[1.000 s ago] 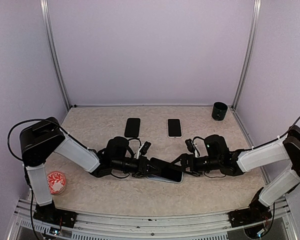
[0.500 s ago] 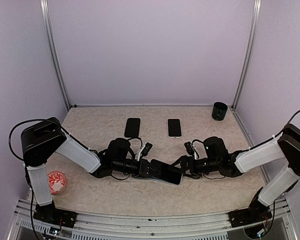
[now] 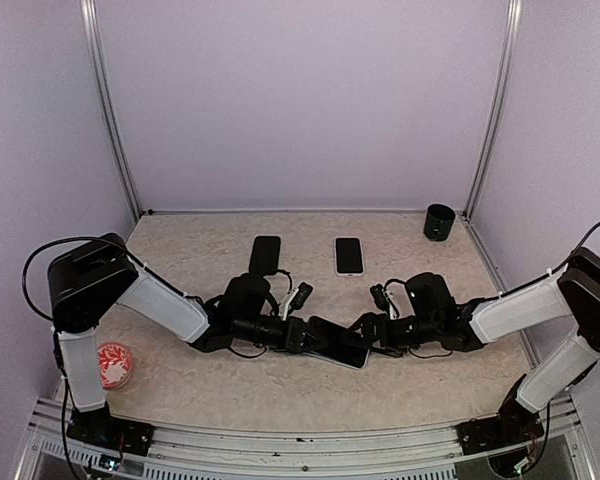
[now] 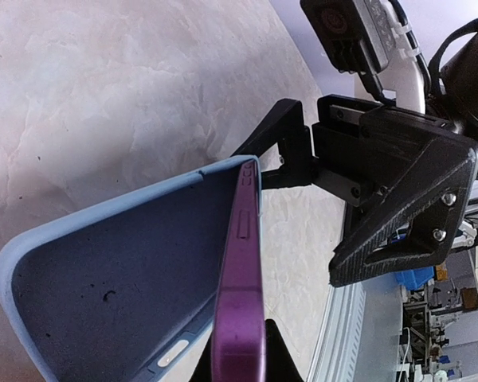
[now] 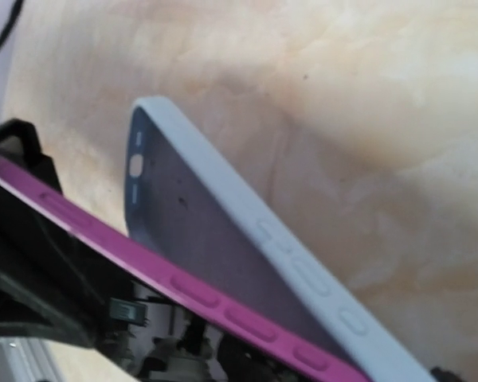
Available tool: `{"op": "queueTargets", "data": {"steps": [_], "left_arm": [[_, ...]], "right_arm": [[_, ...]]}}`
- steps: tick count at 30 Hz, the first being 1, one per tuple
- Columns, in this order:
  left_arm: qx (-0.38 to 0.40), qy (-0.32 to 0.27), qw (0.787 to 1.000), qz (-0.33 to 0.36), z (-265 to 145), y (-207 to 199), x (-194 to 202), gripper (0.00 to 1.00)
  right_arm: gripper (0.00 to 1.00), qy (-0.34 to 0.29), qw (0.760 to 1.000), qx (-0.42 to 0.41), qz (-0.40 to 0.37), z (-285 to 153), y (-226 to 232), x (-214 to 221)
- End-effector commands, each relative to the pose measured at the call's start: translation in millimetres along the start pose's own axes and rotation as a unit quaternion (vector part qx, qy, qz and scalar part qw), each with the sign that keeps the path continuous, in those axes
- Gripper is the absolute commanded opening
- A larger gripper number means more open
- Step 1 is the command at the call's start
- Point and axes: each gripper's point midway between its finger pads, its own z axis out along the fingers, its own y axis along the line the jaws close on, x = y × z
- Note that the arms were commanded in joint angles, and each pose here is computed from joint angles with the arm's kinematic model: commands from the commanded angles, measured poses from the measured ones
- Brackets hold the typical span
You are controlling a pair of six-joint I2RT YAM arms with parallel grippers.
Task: Put the phone into the phone case
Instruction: Install the phone into the phone case.
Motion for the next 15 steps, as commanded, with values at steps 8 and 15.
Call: {"op": "queueTargets", "data": {"steps": [8,15], "left_arm": [[-0.125,-0.033,0.991,-0.025,1.1,66.1,-5.0,0.00],[-0.088,-0.069,0.991,-0.066,-12.6,60.0,-9.4,0.00]], "right_arm": [[1.00,0.024,0.995,-0.100,-0.017,-4.3,44.4,6.7],[0.96,0.010,0.991,-0.130,-0.003,-12.0,50.6,8.8]]}}
